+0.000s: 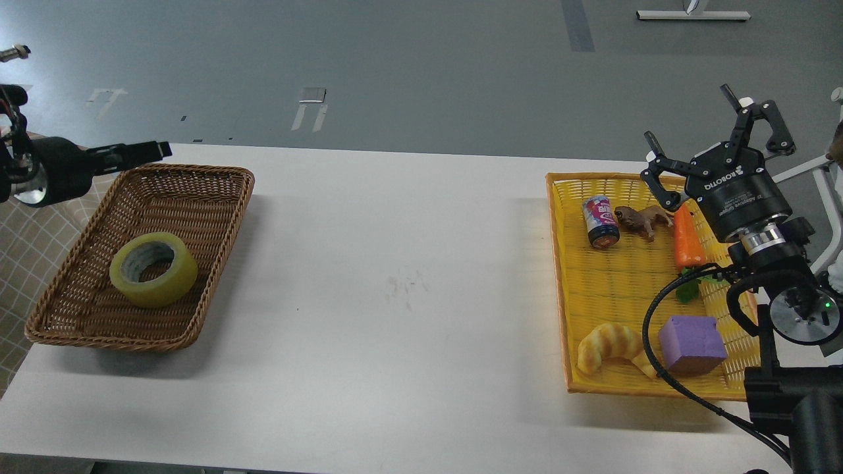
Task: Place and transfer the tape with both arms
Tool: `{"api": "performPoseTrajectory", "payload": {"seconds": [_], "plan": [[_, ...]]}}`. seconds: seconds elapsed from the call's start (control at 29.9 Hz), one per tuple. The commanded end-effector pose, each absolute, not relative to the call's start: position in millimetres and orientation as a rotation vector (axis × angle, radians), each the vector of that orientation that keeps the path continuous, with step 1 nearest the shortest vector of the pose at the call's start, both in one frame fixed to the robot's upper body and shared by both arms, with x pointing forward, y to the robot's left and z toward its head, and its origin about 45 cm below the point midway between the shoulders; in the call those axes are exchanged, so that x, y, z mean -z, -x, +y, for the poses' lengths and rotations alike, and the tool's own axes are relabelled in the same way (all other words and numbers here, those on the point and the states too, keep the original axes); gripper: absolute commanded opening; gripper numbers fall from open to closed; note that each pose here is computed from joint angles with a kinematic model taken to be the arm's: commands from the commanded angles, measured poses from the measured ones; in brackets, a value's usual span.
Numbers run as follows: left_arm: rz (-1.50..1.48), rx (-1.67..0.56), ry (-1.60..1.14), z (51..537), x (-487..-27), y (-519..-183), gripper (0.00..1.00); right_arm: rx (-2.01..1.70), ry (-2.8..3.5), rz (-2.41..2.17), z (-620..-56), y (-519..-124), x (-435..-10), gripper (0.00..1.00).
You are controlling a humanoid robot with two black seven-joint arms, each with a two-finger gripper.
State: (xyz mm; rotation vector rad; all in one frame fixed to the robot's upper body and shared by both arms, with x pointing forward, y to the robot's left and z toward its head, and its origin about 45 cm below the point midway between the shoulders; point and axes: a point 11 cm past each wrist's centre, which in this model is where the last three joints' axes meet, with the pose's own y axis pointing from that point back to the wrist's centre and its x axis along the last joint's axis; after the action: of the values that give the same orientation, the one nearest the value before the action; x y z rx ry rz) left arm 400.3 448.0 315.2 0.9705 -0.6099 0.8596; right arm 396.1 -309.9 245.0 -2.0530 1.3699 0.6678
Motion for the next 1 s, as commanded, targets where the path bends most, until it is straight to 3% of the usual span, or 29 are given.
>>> {"api": "performPoseTrajectory", "payload": {"seconds": [0.0, 0.5, 0.97], "plan": [[-0.592, -0.933, -0.697, 418.8, -361.5, -414.8, 0.89, -0.657, 2.06, 1.358, -307.5, -398.9, -250.0, 1.0], [-0.286, -0.955, 0.042, 329.2, -414.0, -445.5, 0.98, -0.612, 2.081, 1.311, -298.6, -413.2, -272.5, 1.0], [-0.005, -0.864, 0.371, 280.4, -404.6, -450.5, 0.98, -0.611, 2.081, 1.316, -300.1, -412.7, -271.6, 1.0]]}}
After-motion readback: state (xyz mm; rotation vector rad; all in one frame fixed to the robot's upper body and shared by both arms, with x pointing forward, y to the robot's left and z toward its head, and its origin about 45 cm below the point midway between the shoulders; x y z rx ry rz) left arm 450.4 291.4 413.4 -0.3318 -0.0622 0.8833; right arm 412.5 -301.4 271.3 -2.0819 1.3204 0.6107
